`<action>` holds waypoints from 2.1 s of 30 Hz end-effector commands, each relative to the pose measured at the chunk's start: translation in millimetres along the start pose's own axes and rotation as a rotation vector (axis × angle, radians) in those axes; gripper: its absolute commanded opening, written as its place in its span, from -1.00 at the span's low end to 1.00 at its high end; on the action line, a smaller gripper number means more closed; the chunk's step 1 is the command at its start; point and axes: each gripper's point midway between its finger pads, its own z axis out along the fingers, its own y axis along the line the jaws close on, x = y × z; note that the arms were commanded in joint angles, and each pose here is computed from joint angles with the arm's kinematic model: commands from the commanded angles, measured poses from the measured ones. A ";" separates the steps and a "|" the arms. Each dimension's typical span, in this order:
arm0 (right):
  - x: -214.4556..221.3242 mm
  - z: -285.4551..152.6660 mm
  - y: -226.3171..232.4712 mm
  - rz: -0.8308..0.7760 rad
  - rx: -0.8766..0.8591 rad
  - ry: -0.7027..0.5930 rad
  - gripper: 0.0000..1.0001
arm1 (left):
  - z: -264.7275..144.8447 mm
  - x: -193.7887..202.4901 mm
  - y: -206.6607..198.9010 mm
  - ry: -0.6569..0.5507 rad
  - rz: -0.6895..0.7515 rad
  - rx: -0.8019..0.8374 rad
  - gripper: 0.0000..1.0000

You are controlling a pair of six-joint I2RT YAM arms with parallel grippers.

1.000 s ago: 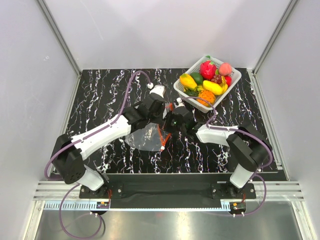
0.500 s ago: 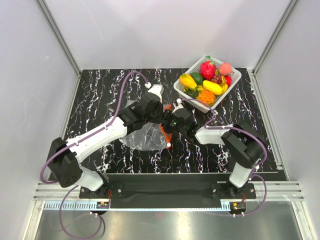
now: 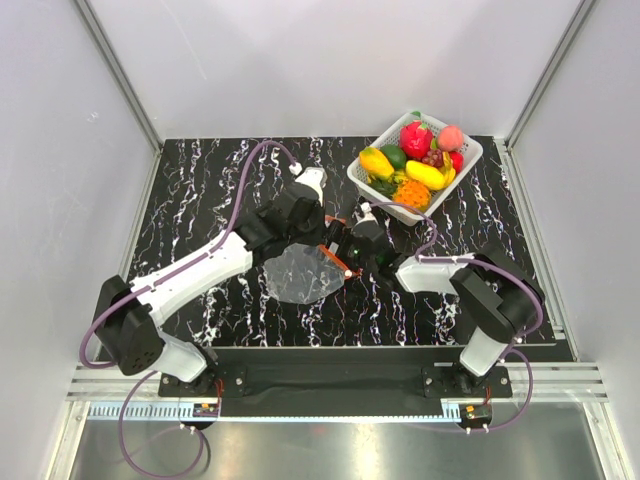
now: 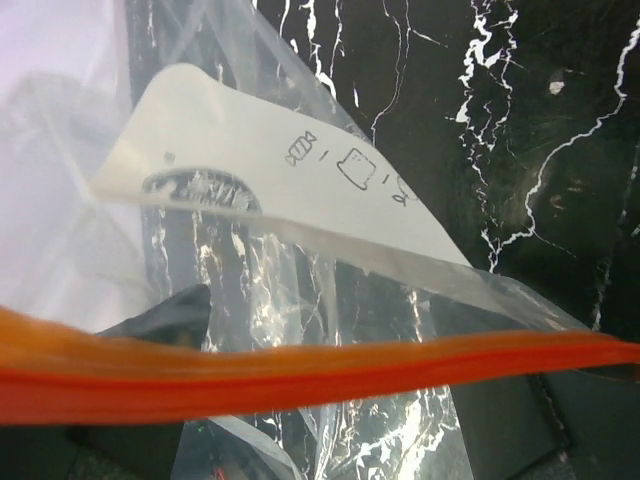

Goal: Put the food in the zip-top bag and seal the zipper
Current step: Open the zipper of the food storage bag, then pick up the fake fruit from the bin.

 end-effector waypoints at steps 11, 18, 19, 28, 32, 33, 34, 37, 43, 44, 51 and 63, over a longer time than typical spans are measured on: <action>-29.0 -14.8 -0.5 -0.026 0.130 -0.103 0.99 | -27.1 -34.7 3.0 -0.012 0.117 -0.051 -1.00; -42.6 -30.8 30.3 -0.048 0.031 -0.141 0.95 | -12.7 -25.0 14.4 -0.021 0.152 -0.086 -1.00; -41.4 -32.9 30.7 -0.046 0.025 -0.141 0.93 | -9.7 -21.9 18.8 -0.018 0.160 -0.104 -1.00; -60.2 -54.4 48.7 -0.017 -0.029 -0.216 0.41 | 12.0 -13.9 37.3 0.003 0.175 -0.172 -1.00; -69.0 -69.1 56.1 -0.040 -0.024 -0.237 0.42 | 15.6 -15.0 40.0 -0.005 0.168 -0.172 -1.00; -74.5 -73.7 60.6 -0.046 -0.025 -0.251 0.46 | 15.7 -15.3 40.7 -0.005 0.166 -0.172 -1.00; -79.6 -77.8 61.9 -0.056 -0.017 -0.265 0.56 | 15.6 -17.5 40.1 -0.008 0.166 -0.170 -1.00; -105.1 -98.4 59.7 -0.105 0.037 -0.310 0.61 | 15.9 -23.0 35.4 -0.014 0.168 -0.160 -1.00; -170.8 -142.7 31.5 -0.169 0.193 -0.397 0.64 | 19.7 -30.4 34.2 -0.006 0.179 -0.175 -1.00; -175.3 -143.7 18.6 -0.181 0.246 -0.387 0.68 | 20.2 -30.3 34.1 -0.002 0.177 -0.177 -1.00; -239.7 -129.0 0.2 -0.271 0.396 -0.425 0.90 | 18.4 -37.1 31.4 -0.015 0.171 -0.179 -1.00; -297.7 -55.8 -30.2 -0.795 0.420 -0.237 1.00 | 21.4 -34.1 27.9 0.009 0.168 -0.158 -1.00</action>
